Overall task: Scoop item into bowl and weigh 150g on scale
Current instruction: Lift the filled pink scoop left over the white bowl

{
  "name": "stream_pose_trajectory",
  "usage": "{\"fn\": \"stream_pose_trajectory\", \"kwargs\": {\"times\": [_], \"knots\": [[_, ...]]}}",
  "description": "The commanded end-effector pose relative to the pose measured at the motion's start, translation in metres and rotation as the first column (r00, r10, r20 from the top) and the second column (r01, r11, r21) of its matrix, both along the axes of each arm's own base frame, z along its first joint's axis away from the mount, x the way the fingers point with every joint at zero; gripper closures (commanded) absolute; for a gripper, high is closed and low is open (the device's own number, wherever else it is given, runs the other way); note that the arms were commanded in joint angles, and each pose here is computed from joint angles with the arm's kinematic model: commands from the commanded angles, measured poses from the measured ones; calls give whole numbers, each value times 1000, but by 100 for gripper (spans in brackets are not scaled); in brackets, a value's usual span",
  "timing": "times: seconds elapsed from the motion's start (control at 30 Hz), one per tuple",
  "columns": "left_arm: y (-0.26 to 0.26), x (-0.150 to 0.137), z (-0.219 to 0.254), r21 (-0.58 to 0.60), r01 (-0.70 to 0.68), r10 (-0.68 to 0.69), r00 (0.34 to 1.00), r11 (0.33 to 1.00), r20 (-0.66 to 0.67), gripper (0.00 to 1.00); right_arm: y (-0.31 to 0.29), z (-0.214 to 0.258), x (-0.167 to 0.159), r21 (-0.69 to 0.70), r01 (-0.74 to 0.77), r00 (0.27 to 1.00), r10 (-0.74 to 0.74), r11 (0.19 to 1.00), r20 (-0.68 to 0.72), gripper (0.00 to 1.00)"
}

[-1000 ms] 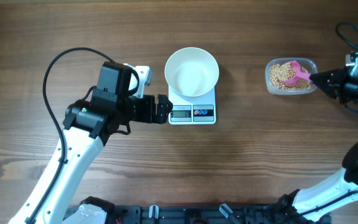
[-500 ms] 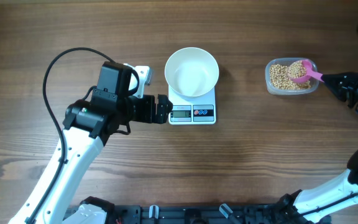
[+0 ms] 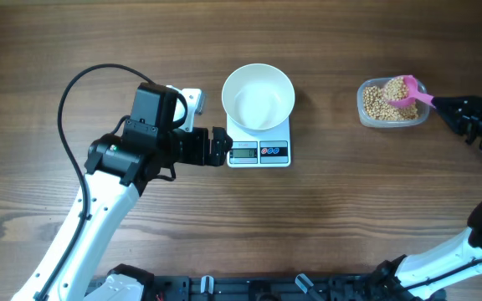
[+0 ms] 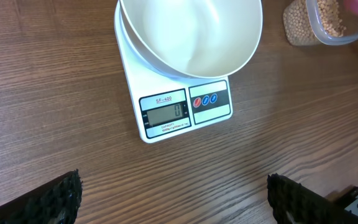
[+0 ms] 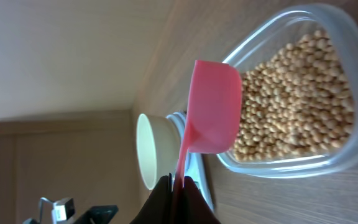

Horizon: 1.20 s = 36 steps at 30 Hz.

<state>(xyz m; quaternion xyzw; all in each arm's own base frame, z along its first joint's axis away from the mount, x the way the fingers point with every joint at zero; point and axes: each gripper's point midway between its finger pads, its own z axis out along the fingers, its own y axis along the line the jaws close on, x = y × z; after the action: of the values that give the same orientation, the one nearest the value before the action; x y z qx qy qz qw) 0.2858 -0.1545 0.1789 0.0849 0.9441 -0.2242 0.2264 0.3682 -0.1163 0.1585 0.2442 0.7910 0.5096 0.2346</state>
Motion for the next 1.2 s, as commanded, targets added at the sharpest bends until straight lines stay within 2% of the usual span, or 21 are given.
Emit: {"fn": "stream_pose_trajectory", "kwargs": {"times": [0.0, 0.17, 0.63, 0.9, 1.17], "knots": [[-3, -3, -3, -4, 25, -25, 1000, 1000, -5, 0, 4, 8, 3, 71, -8, 998, 4, 997, 68, 96], [-3, -3, -3, -4, 25, -25, 1000, 1000, -5, 0, 5, 13, 3, 91, -11, 996, 3, 996, 89, 96], [-3, -3, -3, -4, 25, -25, 1000, 1000, -5, 0, 20, 53, 10, 264, -57, 972, -7, 963, 236, 96], [-3, -3, -3, -4, 25, -25, 1000, 1000, -5, 0, 71, 59, 20, 314, -179, 969, 111, 932, 222, 96], [-3, -3, -3, -4, 25, -25, 1000, 1000, -5, 0, 136, 65, 24, 337, -338, 932, 263, 879, 247, 96]]}}
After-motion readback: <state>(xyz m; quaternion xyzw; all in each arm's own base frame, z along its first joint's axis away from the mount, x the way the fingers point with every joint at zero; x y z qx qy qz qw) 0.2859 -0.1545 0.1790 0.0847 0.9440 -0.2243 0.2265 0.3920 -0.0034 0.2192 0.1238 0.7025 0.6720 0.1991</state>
